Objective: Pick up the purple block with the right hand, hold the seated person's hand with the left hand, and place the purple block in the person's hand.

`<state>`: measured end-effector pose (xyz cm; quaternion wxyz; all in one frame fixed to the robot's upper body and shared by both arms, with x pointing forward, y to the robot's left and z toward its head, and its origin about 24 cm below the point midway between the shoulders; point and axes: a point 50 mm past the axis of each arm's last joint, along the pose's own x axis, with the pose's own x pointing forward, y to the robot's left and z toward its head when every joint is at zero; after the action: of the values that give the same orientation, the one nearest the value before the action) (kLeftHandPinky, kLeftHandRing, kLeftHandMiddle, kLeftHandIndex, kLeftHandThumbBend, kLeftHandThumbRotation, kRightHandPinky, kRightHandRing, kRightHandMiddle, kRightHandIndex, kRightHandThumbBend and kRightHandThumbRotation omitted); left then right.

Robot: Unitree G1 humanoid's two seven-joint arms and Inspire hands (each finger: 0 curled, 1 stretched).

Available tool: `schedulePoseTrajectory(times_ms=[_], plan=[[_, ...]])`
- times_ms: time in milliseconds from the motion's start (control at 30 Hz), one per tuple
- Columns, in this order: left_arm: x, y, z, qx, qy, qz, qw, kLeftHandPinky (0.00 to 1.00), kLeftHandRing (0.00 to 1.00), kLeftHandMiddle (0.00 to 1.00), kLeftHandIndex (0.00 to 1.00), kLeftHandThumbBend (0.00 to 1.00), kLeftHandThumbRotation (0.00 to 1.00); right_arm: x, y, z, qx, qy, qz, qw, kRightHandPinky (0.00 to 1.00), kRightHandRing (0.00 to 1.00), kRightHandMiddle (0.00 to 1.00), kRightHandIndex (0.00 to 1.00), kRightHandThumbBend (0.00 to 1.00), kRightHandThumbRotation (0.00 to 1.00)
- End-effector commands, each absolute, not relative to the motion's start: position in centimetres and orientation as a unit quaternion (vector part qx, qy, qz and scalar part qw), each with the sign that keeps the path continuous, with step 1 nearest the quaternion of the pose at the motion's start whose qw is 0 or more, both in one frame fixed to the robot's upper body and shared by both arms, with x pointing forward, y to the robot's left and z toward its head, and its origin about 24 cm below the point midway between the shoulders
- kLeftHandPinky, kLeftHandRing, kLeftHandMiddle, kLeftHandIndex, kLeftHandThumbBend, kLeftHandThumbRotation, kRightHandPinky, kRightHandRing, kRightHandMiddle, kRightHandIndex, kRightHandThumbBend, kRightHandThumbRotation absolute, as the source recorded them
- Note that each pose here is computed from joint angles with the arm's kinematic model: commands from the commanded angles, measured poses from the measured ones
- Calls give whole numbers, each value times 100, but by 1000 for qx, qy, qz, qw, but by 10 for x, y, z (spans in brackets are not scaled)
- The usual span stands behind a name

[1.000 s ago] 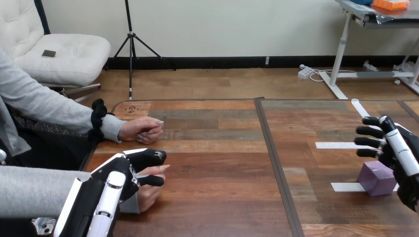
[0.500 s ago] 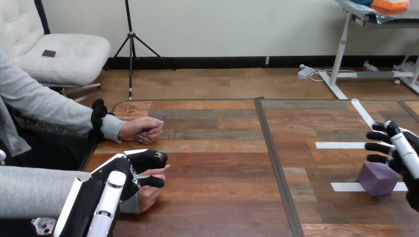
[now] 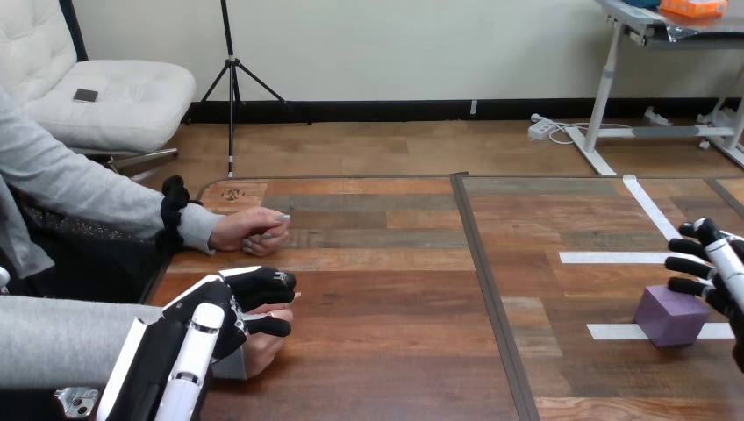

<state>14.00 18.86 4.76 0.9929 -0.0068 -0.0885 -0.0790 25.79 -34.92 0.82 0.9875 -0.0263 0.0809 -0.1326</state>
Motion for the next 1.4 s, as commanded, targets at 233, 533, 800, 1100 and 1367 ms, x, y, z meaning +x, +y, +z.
schedulePoseTrajectory(times_ms=[233,533,800,1100,1367], plan=[[150,187,60,-5,-126,-83,988,55,70,68,63,10,93,283,-353,42,-35,15,-151,988,69,73,74,73,63,59],[150,187,60,-4,-129,-85,988,54,70,68,63,4,93,283,-355,41,-30,26,-155,987,75,78,78,76,58,59],[151,188,60,-5,-130,-87,988,54,70,67,63,1,93,283,-356,40,-19,31,-157,987,79,83,81,78,59,61],[149,188,60,0,-126,-83,989,53,69,67,63,5,93,285,-359,38,17,47,-169,984,81,82,82,79,64,61],[149,188,60,-4,-122,-79,989,52,68,67,63,7,93,288,-360,38,64,54,-166,983,82,83,83,81,65,65]])
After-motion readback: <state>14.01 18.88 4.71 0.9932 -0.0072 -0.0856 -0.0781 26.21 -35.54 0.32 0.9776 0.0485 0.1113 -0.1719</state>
